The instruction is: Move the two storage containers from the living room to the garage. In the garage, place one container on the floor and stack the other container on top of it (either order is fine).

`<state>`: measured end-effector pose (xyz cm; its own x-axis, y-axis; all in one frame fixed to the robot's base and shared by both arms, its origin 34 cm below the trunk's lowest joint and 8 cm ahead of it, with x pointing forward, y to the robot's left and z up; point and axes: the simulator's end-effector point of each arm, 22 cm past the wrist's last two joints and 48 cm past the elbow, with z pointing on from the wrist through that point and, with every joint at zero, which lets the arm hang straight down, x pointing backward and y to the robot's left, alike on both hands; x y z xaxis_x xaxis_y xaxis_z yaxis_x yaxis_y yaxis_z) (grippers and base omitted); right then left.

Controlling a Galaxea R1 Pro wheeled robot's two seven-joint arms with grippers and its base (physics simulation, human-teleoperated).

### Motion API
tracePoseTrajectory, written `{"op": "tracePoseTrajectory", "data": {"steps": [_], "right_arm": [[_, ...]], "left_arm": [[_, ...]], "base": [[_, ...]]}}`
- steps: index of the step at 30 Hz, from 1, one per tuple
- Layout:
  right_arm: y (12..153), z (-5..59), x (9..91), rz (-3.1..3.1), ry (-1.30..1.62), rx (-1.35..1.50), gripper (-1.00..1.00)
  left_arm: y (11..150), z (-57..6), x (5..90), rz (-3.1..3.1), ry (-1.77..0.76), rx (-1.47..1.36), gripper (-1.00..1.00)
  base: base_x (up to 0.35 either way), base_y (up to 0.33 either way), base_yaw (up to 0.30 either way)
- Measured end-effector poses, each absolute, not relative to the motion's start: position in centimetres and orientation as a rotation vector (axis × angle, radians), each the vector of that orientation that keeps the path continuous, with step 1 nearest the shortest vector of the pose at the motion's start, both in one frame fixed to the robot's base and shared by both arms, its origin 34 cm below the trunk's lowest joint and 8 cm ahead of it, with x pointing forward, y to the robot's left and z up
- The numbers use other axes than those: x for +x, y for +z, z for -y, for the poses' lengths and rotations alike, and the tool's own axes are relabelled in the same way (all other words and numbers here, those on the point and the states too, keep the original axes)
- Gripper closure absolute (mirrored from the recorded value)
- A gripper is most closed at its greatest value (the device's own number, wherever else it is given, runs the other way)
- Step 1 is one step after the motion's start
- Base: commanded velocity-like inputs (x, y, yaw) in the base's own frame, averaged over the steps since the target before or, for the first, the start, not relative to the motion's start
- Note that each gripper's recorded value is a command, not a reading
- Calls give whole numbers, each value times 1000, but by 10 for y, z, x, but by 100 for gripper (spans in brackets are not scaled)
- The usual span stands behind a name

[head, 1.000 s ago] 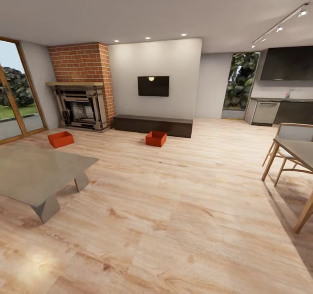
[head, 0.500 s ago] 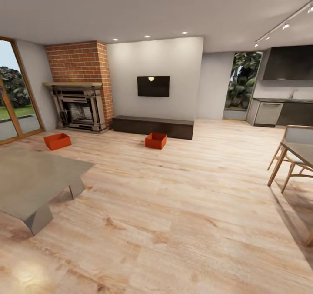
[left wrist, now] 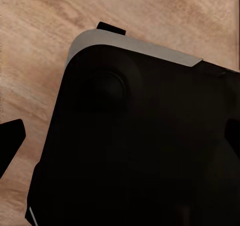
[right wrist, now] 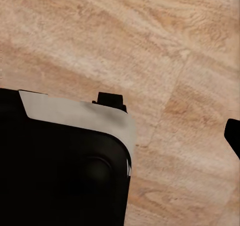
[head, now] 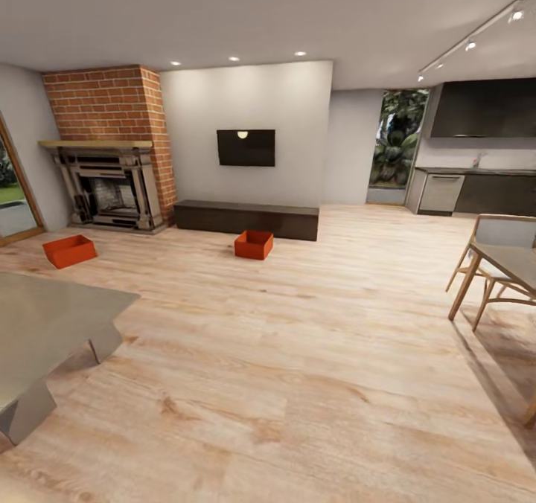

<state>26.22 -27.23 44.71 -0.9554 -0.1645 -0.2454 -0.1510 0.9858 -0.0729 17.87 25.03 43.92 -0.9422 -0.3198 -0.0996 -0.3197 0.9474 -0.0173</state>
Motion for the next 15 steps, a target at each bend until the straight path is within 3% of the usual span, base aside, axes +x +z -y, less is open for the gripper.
{"op": "tracePoseTrajectory", "data": {"steps": [3, 10, 15], "right_arm": [[447, 272, 262, -2878, -78, -236, -100], [447, 272, 262, -2878, -78, -237, -100], [447, 272, 262, -2878, -76, -235, -100]], "left_arm": [[439, -250, 179, -3000, -1, -494, -100], [439, -249, 179, -3000, -3, -494, -100], [439, -249, 178, -3001, -4, -494, -100]], "base": [[325, 111, -10], [325, 111, 212], [325, 111, 42]]}}
